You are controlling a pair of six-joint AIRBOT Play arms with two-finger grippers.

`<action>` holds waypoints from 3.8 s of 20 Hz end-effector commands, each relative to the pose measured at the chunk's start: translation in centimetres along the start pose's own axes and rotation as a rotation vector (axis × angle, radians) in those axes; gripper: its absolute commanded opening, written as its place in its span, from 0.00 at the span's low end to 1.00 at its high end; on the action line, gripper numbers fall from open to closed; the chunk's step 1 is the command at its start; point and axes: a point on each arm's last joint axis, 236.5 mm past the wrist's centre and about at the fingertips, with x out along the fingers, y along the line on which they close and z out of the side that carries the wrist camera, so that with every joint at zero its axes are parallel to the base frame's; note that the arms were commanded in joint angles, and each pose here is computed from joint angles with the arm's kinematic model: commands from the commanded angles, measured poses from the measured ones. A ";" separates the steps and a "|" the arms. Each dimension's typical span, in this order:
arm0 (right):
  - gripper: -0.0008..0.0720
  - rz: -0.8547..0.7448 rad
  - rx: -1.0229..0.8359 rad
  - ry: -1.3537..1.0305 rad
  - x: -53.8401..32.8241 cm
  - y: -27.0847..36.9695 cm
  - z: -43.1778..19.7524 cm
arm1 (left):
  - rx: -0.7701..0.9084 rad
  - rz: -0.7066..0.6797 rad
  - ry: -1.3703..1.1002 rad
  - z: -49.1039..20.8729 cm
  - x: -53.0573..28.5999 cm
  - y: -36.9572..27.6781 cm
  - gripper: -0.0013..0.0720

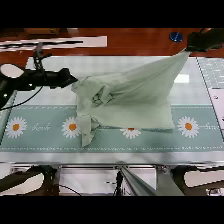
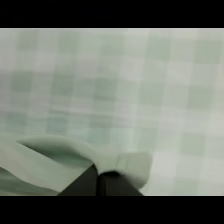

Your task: Fold the shirts.

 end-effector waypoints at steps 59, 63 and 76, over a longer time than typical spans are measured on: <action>0.50 -0.022 0.010 0.225 0.2 -0.7 -5.1 | -0.195 0.172 0.480 -18.6 4.2 8.3 0.23; 0.67 -0.069 0.011 0.324 -0.8 -3.2 -7.5 | -0.166 0.154 0.496 -18.9 4.1 8.0 0.05; 0.67 0.130 0.581 0.573 -2.5 -9.5 -27.5 | -0.092 0.125 0.520 -19.2 3.8 7.6 0.05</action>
